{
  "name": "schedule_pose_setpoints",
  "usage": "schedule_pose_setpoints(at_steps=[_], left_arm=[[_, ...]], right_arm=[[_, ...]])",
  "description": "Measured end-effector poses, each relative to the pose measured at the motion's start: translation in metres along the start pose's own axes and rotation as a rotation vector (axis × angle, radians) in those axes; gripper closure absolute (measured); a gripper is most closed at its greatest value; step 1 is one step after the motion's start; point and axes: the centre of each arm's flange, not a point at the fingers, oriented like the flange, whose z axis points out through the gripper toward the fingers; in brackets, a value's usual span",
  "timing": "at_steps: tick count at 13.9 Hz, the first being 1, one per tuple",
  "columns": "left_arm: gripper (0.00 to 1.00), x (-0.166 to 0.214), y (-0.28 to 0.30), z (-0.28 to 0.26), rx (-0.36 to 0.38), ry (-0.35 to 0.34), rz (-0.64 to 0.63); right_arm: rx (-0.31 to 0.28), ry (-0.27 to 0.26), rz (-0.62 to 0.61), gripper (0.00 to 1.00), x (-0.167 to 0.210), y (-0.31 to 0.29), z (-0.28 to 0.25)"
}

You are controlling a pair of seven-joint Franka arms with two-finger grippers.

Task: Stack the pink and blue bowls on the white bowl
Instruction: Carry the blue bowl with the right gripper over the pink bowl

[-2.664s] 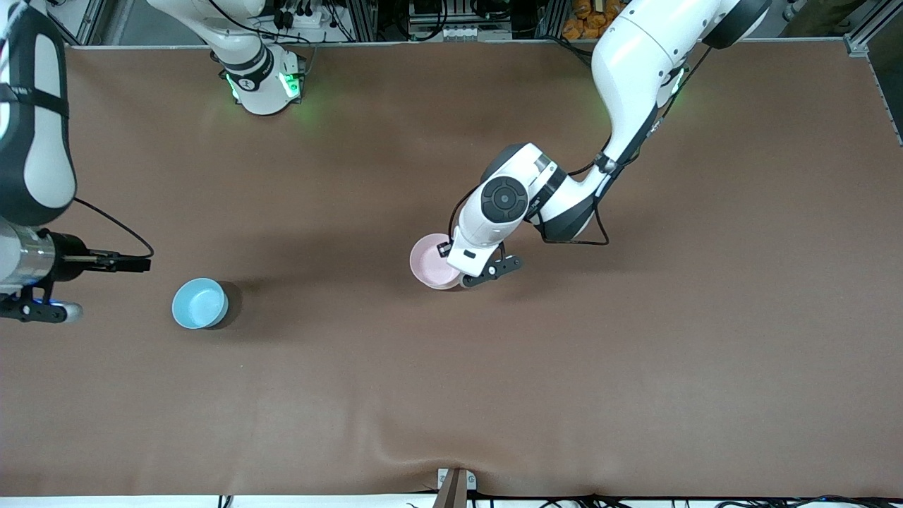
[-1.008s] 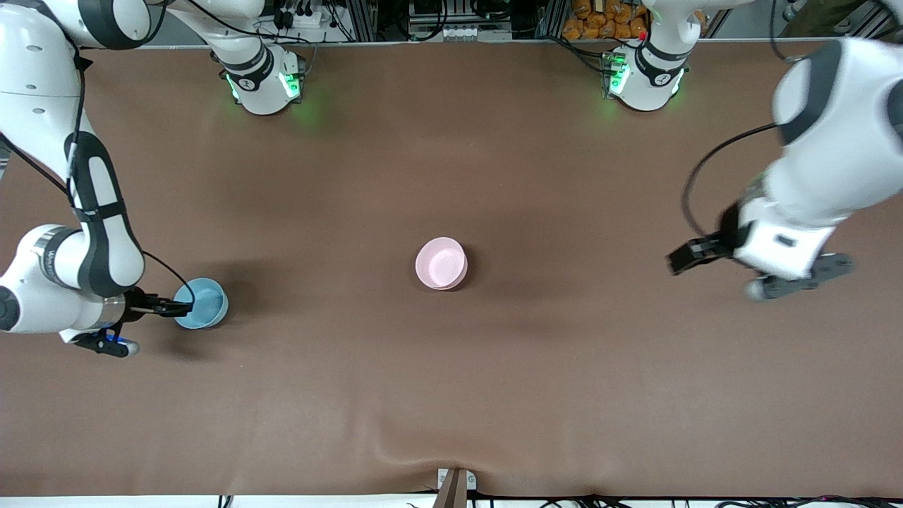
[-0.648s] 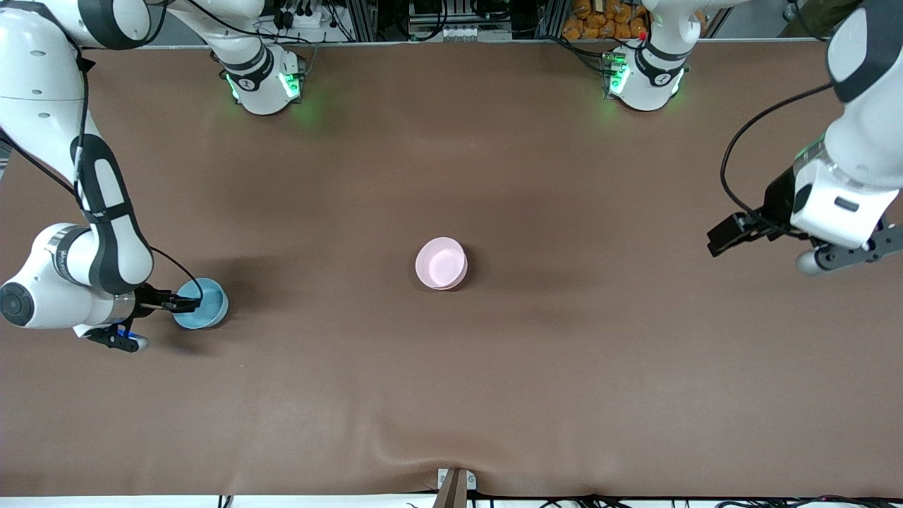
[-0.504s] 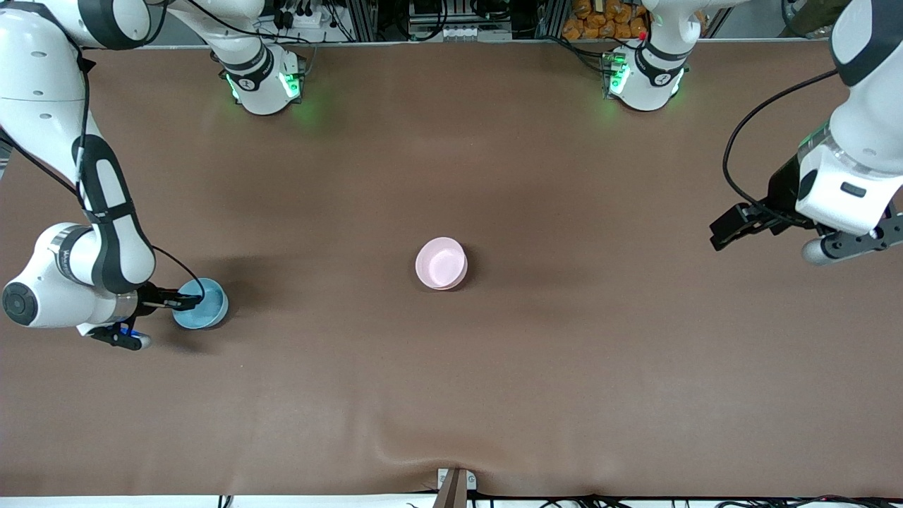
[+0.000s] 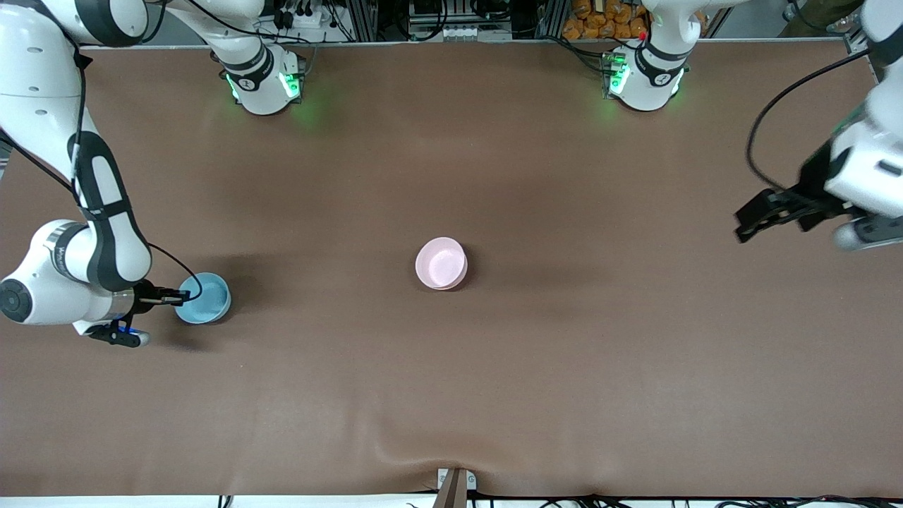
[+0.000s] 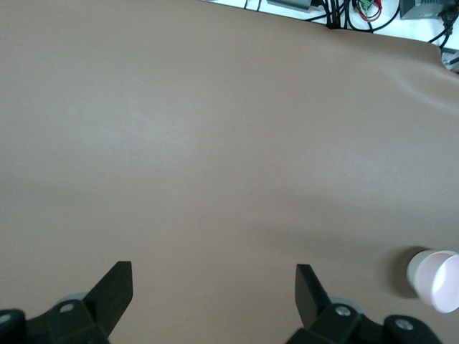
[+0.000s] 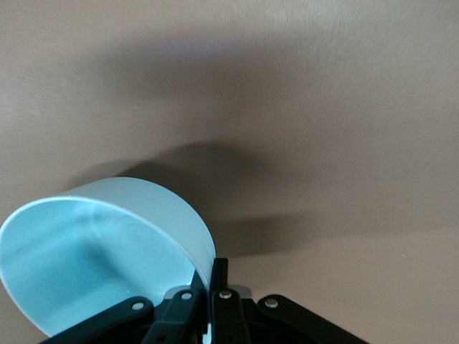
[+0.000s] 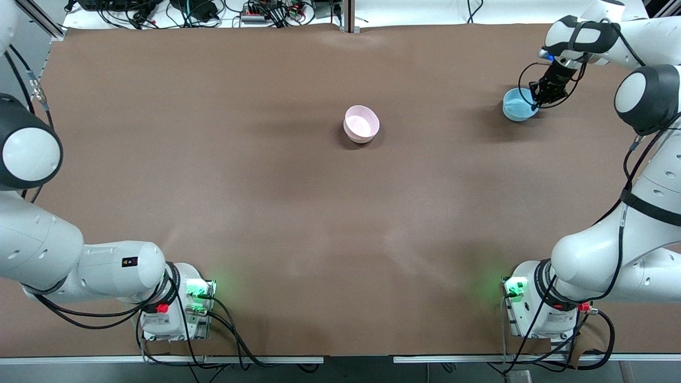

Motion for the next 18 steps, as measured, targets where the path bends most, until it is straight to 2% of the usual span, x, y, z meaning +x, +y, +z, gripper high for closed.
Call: schedule_pose_setpoints(at_steps=[2,4,6,9,12,14,18], left_arm=[[0.00,-0.008,-0.028,-0.010,0.011,-0.020,0.030],[0.00,-0.015,-0.052,-0.011,0.002,-0.034,0.057],[0.00,-0.022,-0.061,-0.010,0.003,-0.043,0.063],[0.00,-0.031,-0.059,-0.012,0.003,-0.045,0.066],[0.00,-0.037,-0.057,-0.014,0.007,-0.065,0.047],[0.00,-0.040,-0.056,-0.016,0.008,-0.072,0.039],[0.00,-0.047,-0.032,-0.017,0.008,-0.077,0.076]], right_arm=[[0.002,0.021,-0.008,0.97,-0.003,-0.005,-0.021],[0.013,0.021,-0.033,0.97,-0.012,-0.022,-0.046],[0.067,0.010,-0.061,0.97,-0.026,-0.052,-0.074],[0.165,-0.049,-0.101,0.97,-0.051,-0.110,-0.098],[0.164,-0.079,-0.081,0.97,-0.074,-0.202,-0.097],[0.186,-0.101,-0.060,0.97,-0.096,-0.268,-0.092],[0.173,-0.065,0.038,0.97,-0.140,-0.371,-0.081]])
